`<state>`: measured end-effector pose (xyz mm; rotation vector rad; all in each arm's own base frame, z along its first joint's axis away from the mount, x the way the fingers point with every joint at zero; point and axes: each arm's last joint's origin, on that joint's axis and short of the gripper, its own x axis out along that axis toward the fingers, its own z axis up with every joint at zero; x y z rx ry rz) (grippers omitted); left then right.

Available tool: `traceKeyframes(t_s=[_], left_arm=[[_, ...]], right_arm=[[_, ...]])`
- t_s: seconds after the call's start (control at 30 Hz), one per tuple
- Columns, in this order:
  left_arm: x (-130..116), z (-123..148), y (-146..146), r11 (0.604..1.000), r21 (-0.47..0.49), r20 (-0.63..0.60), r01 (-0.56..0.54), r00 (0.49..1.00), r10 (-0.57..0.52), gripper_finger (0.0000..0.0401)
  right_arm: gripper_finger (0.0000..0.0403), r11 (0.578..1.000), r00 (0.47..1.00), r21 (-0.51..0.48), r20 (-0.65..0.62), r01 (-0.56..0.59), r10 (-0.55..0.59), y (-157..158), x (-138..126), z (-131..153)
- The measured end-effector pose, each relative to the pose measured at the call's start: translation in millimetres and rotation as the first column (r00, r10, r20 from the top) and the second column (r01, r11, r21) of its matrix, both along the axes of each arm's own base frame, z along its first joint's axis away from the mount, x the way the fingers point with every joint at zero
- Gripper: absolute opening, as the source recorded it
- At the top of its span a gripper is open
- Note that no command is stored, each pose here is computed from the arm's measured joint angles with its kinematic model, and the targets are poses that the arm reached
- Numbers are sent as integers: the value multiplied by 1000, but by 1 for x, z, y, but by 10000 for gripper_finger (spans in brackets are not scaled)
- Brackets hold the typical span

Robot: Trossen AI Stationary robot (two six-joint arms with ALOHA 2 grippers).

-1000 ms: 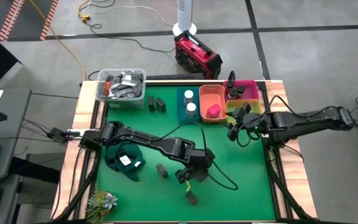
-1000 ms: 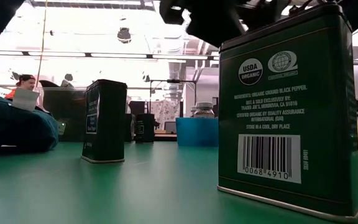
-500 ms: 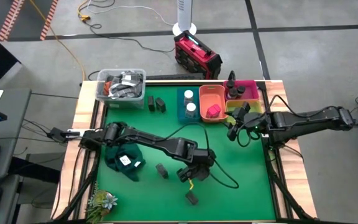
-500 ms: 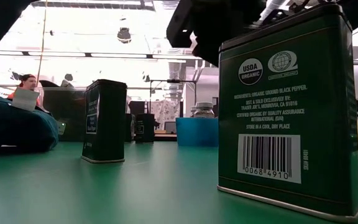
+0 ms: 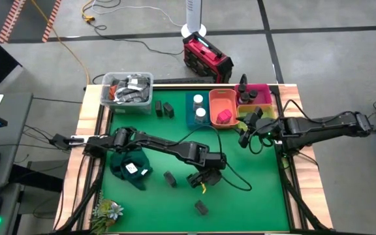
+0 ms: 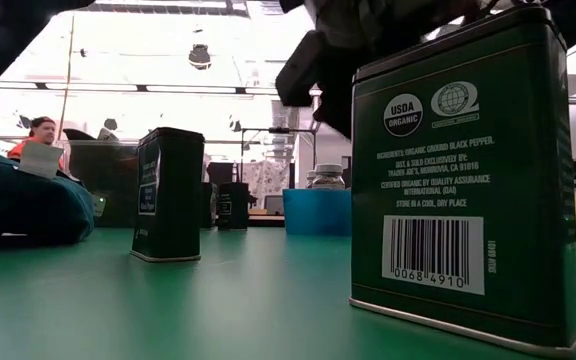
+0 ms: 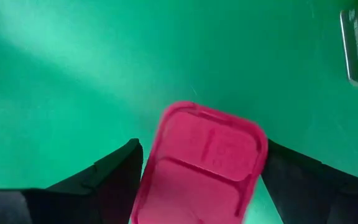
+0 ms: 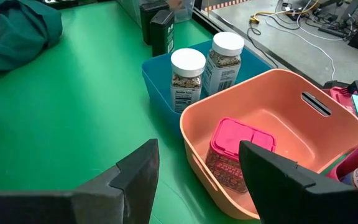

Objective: Sort spices by type
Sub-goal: Put the red seasoning can into the orange bin

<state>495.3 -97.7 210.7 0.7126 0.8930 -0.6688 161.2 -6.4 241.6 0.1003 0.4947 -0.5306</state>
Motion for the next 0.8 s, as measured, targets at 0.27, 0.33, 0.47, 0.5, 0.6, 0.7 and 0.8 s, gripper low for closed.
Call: traceKeyframes(t_s=[0.27,0.33,0.47,0.5,0.6,0.7,0.8], left_arm=[[-1,-10,1,1000,2,-56,-28,998,28,295],[-1,-10,2,999,12,-53,-41,998,42,283],[0,-9,5,994,74,-34,-79,996,82,241],[0,-9,5,993,83,-32,-87,995,90,228],[0,-8,6,989,104,-23,-102,994,105,198],[0,-7,9,988,107,-21,-109,993,112,198],[0,-4,16,985,108,-26,-135,990,139,198]], right_arm=[[249,1000,1000,0,-2,0,0,0,0,0],[249,1000,1000,0,-2,0,0,0,0,0],[249,1000,1000,0,-3,0,0,0,0,0],[249,1000,1000,0,-3,0,0,0,0,0],[249,1000,1000,0,-6,0,0,0,0,0],[249,1000,999,0,-33,0,0,0,-4,-2],[249,1000,999,22,-38,17,-16,-1,-11,3]])
